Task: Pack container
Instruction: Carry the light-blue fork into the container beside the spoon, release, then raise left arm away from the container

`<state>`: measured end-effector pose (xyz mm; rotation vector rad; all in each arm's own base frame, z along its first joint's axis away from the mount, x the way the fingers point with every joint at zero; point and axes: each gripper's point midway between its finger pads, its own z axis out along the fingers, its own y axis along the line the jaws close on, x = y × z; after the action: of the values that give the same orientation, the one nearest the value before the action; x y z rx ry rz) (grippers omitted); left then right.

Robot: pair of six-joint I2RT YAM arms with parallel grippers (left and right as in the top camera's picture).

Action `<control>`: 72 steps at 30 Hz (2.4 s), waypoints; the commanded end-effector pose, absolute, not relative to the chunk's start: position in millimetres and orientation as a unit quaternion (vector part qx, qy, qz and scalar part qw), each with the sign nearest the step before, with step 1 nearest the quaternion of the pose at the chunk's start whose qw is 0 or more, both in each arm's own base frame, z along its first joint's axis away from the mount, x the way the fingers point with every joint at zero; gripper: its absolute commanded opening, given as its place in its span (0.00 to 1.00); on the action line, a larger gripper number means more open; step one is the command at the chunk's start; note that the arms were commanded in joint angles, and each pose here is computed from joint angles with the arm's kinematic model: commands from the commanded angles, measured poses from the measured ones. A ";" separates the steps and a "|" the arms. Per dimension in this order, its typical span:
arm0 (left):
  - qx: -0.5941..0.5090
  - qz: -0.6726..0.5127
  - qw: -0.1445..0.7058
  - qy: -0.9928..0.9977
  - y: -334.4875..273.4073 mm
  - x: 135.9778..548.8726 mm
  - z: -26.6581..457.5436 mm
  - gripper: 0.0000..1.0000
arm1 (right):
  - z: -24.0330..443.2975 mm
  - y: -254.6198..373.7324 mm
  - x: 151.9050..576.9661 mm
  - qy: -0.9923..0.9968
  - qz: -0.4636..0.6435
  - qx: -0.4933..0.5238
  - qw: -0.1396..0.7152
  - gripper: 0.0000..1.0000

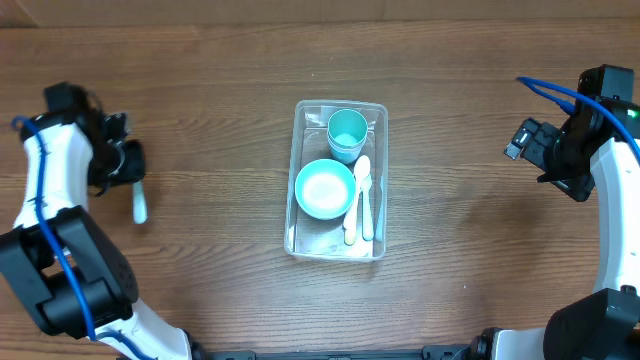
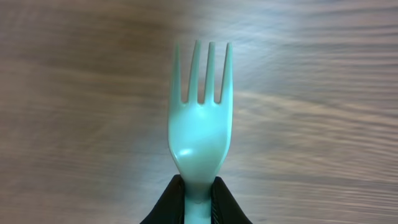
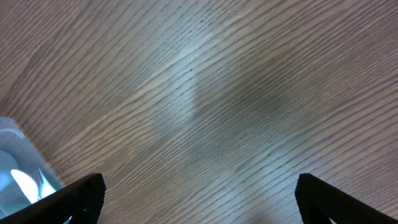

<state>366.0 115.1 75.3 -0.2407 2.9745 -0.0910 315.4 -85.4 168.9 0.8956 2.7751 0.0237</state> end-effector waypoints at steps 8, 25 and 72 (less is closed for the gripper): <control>0.020 -0.067 0.139 0.988 -43.5 422.9 135.5 0.10 | 184.3 -86.5 318.2 0.942 0.009 0.304 0.138 1.00; 0.171 -0.187 0.171 0.952 -283.1 365.8 200.1 0.15 | 184.3 -86.5 318.2 0.942 0.009 0.304 0.138 1.00; -0.173 -0.037 0.187 0.966 6.5 431.0 199.9 1.00 | 184.3 -86.5 318.2 0.942 0.009 0.304 0.138 1.00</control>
<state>429.7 -5.5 177.3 -0.5055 2.7820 -0.1573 315.2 -85.4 169.0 0.8957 2.7751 0.0232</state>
